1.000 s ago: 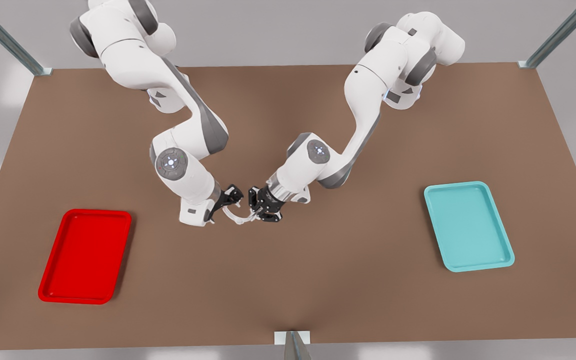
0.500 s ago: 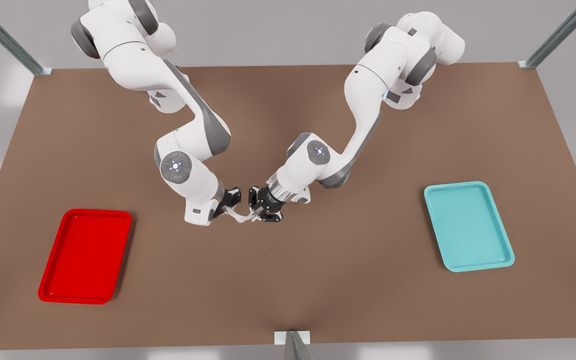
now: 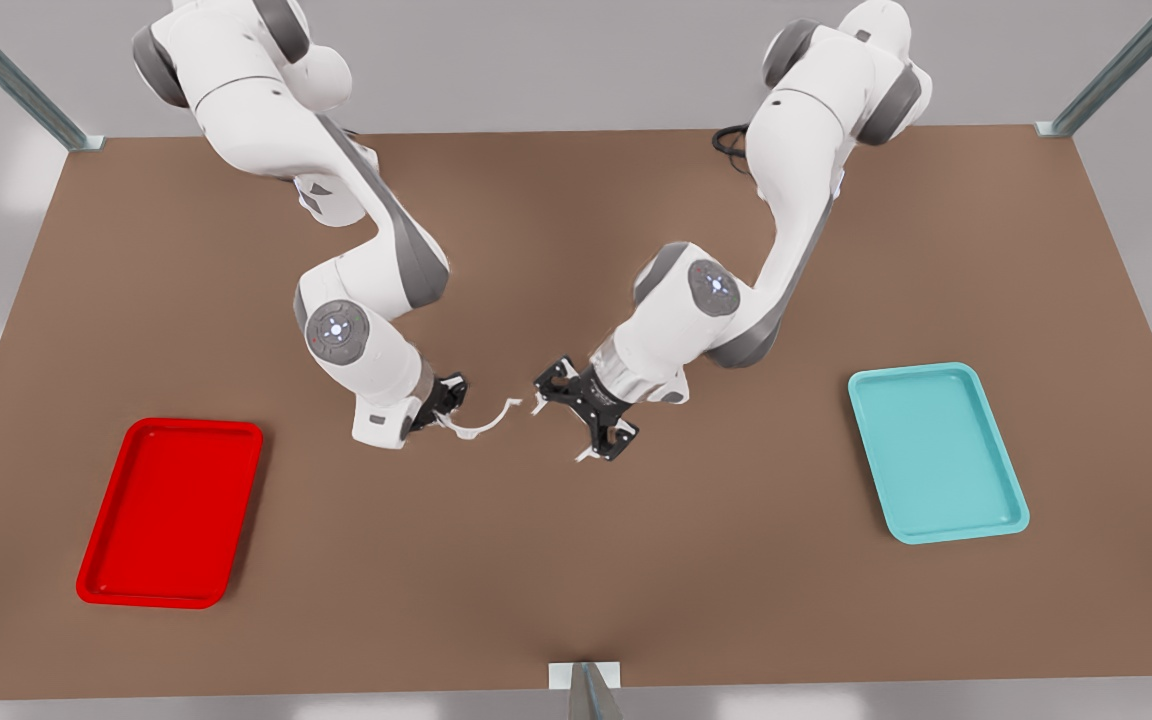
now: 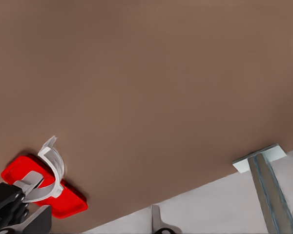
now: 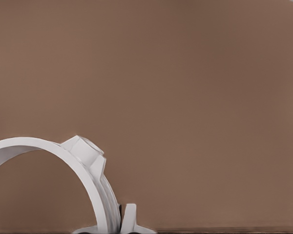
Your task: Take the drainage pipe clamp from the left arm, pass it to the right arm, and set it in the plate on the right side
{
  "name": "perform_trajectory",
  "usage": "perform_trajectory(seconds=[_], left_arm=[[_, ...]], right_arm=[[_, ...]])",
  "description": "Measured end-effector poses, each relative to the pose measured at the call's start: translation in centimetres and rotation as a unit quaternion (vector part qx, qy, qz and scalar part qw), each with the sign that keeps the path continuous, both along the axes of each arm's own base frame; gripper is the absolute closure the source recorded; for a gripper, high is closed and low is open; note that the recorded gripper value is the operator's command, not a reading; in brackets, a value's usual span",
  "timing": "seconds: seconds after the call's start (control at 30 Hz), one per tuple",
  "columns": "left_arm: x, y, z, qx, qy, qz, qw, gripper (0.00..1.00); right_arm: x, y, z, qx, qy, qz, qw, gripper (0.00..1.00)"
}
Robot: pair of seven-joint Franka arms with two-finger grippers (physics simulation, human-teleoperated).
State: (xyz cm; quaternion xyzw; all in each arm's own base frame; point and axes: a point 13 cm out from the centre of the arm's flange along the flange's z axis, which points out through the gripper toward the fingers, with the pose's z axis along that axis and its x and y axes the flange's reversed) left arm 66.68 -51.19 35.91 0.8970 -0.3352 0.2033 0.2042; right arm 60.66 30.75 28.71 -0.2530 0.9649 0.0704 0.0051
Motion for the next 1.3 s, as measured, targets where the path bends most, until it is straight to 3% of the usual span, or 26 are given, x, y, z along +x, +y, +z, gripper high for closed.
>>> perform_trajectory(seconds=[0.13,0.27,0.3,0.37,0.5,0.6,0.7,0.87,1.03,1.13,1.17,1.2,1.3], left_arm=[[3.6,15.0,-1.3,0.078,0.043,-0.041,0.995,0.0],[5.2,31.7,0.2,0.164,0.031,-0.139,0.976,0.0],[5.2,36.8,2.2,0.183,0.019,-0.16,0.97,0.0],[1.4,42.9,6.9,0.222,0.0,-0.229,0.948,0.0],[-5.0,47.7,14.6,0.272,-0.057,-0.372,0.886,0.0],[-7.7,49.2,14.1,0.293,-0.058,-0.485,0.822,0.0],[-8.1,49.0,12.5,0.291,-0.061,-0.583,0.756,0.0],[-7.9,47.3,10.8,0.271,-0.078,-0.696,0.66,0.0],[-7.6,47.6,9.2,0.247,-0.091,-0.762,0.591,0.0],[-7.4,47.9,8.9,0.238,-0.102,-0.789,0.557,0.0],[-7.4,47.9,8.8,0.234,-0.106,-0.797,0.547,0.0],[-7.4,48.0,8.8,0.231,-0.109,-0.804,0.537,0.0],[-7.3,48.2,8.7,0.224,-0.118,-0.822,0.51,0.0]], right_arm=[[-0.5,-6.3,0.6,-0.014,0.005,-0.039,0.999,0.79],[1.6,-13.8,0.6,-0.026,0.002,-0.089,0.996,0.79],[2.1,-15.9,0.4,-0.029,0.002,-0.101,0.994,0.79],[3.0,-20.2,-0.4,-0.032,0.005,-0.124,0.992,0.79],[4.2,-30.0,-1.4,-0.035,0.007,-0.166,0.985,0.79],[5.8,-37.7,-1.5,-0.032,-0.004,-0.191,0.981,0.79],[7.4,-44.4,-2.8,-0.025,-0.012,-0.201,0.979,0.79],[6.9,-51.0,-8.2,-0.029,0.013,-0.189,0.982,0.79],[5.8,-51.9,-12.2,-0.022,0.038,-0.151,0.988,0.79],[6.8,-52.4,-14.7,-0.019,0.04,-0.131,0.99,0.79],[7.1,-52.5,-15.2,-0.019,0.04,-0.124,0.991,0.73],[7.2,-52.5,-15.4,-0.019,0.039,-0.118,0.992,0.0],[7.3,-52.6,-15.6,-0.021,0.037,-0.101,0.994,0.0]])
